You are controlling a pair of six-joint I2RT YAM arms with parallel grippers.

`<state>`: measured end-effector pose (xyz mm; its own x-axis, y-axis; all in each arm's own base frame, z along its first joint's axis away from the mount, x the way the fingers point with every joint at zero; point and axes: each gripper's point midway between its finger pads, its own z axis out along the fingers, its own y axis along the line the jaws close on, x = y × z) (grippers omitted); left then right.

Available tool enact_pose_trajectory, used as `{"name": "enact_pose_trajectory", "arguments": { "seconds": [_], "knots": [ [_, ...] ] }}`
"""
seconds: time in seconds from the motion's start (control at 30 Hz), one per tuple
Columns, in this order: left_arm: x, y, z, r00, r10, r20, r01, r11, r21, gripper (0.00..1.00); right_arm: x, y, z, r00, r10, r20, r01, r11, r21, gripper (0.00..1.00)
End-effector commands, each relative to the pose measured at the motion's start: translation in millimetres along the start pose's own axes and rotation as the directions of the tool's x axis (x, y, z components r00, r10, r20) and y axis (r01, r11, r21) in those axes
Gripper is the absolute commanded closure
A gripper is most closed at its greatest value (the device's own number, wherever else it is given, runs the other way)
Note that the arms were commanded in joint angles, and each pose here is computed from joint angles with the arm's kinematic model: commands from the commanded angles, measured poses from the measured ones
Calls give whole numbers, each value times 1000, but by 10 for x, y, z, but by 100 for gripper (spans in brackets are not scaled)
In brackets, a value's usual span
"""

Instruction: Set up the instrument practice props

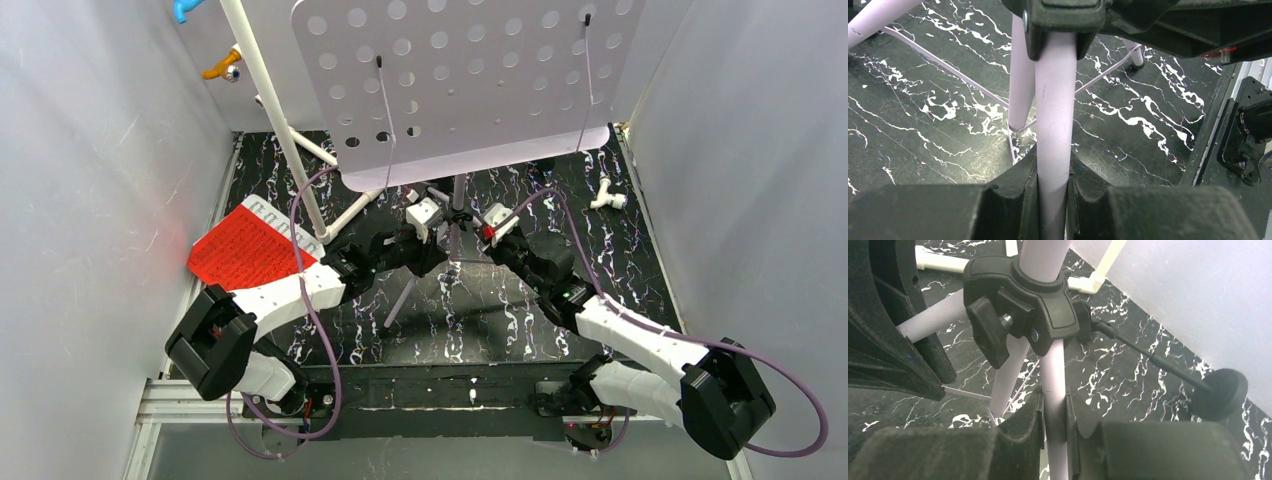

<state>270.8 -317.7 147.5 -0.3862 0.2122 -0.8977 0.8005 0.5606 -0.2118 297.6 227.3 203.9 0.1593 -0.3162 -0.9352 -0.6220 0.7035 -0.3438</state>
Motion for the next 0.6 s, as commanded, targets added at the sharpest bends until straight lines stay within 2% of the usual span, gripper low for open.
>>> {"name": "enact_pose_trajectory", "arguments": {
  "seconds": [0.0, 0.1, 0.13, 0.17, 0.23, 0.3, 0.4, 0.47, 0.5, 0.57],
  "knots": [
    [577, 261, -18, 987, -78, -139, 60, 990, -131, 100, 235, -272, -121, 970, 186, -154, -158, 971, 181, 84],
    [560, 254, 26, 986, -94, -137, 76, 989, -127, 100, 179, -251, -140, 933, 288, -217, -248, 949, 193, 47],
    [551, 253, 32, 986, -95, -135, 77, 989, -127, 100, 138, -210, -157, 924, 302, -234, -266, 948, 173, 21],
    [539, 254, 38, 986, -99, -133, 82, 989, -127, 100, 138, -143, -201, 912, 313, -266, -282, 948, 147, 4],
    [525, 250, 60, 986, -106, -132, 89, 988, -128, 100, 21, -66, -268, 894, 349, -280, -331, 937, 111, 2],
    [509, 269, 81, 985, -113, -130, 95, 986, -139, 100, -42, -32, -386, 852, 424, -306, -403, 905, 133, 2],
    [537, 305, 110, 983, -119, -140, 96, 982, -160, 100, -130, -11, -522, 740, 576, -347, -531, 817, 224, 2],
    [544, 312, 126, 982, -118, -147, 93, 982, -166, 100, -187, 104, -581, 676, 629, -384, -589, 774, 231, 2],
    [547, 307, 135, 982, -116, -150, 91, 982, -166, 100, -273, 192, -595, 658, 648, -383, -624, 754, 204, 2],
    [561, 308, 152, 981, -119, -156, 92, 981, -168, 100, -543, 317, -593, 665, 675, -320, -678, 725, 120, 2]
  ]
}}
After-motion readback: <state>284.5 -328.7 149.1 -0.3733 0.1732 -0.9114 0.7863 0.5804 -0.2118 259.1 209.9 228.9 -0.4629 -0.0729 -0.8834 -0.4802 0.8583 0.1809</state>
